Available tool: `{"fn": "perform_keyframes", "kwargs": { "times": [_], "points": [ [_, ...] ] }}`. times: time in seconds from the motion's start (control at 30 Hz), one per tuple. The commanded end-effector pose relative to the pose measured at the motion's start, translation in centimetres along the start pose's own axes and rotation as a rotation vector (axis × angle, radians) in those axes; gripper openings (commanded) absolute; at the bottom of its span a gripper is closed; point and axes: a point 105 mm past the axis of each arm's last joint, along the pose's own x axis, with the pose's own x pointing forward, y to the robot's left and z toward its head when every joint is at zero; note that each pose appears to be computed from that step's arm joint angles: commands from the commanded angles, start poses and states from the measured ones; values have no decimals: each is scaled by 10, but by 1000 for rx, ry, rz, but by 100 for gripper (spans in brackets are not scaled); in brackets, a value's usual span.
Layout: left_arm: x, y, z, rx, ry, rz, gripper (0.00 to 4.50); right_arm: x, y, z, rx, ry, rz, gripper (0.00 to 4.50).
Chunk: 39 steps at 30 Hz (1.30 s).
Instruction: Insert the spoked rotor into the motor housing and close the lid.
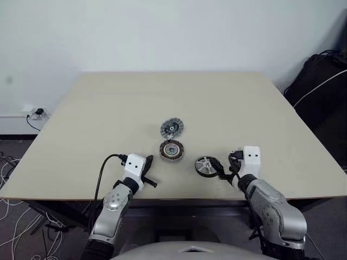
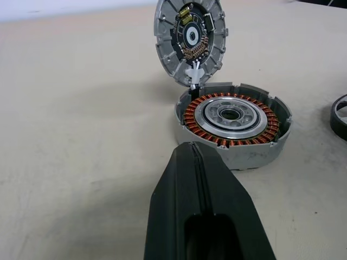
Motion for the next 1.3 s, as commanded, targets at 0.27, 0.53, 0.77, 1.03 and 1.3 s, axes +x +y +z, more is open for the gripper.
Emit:
{"fn": "perform_keyframes", "kwargs": {
  "times": [0.27,0.53,0.77,1.03,1.3],
  "points": [
    [0,1,10,1,-47,-1,0,-2,0,7,348,13,57,448],
    [-2,-1,10,-20,-50,-3,0,5,3,-7,566,86,105,448],
    [-3,0,9,-20,-46,0,0,11,8,-13,696,105,160,448],
    [-3,1,9,-18,-43,-1,0,15,7,-21,867,104,201,448],
    [-4,0,8,-17,-36,-8,0,17,7,-31,870,139,168,264]
  ]
}}
